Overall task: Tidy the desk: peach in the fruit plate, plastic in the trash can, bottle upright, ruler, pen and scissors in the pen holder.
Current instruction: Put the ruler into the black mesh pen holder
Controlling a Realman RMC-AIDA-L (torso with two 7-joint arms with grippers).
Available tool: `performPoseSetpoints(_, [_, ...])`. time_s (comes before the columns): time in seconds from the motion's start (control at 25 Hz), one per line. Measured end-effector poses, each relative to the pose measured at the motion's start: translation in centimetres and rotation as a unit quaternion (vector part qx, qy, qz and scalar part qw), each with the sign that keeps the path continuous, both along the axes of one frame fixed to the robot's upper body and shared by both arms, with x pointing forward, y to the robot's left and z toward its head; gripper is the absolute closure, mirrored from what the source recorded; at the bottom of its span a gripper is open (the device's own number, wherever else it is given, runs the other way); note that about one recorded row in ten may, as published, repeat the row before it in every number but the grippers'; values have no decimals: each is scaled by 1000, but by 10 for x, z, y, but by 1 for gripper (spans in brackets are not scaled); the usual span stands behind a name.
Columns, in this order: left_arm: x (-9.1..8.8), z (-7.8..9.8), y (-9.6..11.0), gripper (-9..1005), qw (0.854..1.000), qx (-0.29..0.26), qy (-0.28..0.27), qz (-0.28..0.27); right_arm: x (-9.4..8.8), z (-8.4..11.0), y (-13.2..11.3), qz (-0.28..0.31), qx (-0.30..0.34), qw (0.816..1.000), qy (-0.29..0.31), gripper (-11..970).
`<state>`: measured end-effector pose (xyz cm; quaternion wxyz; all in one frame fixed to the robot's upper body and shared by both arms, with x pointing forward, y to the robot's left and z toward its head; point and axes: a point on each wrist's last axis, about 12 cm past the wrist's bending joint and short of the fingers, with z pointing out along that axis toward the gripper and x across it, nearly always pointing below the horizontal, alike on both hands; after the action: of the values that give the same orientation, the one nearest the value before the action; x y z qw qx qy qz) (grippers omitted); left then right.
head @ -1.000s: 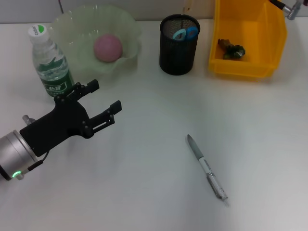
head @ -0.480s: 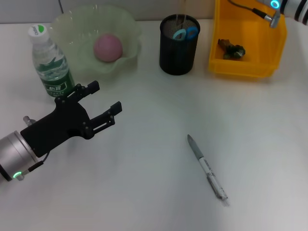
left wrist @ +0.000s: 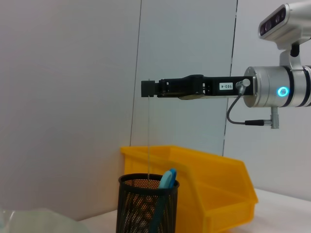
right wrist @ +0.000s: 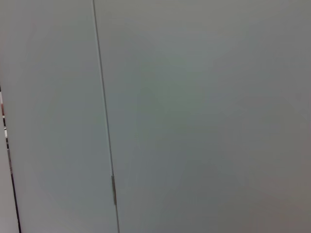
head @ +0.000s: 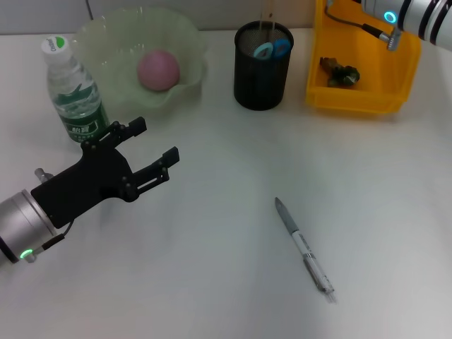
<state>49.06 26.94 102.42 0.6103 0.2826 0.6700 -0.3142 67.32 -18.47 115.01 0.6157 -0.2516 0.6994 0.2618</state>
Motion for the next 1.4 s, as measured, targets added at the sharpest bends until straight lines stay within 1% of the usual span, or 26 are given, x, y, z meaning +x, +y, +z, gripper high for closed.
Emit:
performPoseSetpoints(0.28, [1,0,0,193,1000,2,2,2,0,0,1,1,-3,1000,-2,558])
performPoseSetpoints(0.52, [1,0,0,193,1000,0,2,1,2,-2,-1,-11,-7,1000,3,556])
performPoseSetpoints(1.4, [2,0,0,194,1000,1,1,1,1,-1,0,-5,-6,1000,2,550])
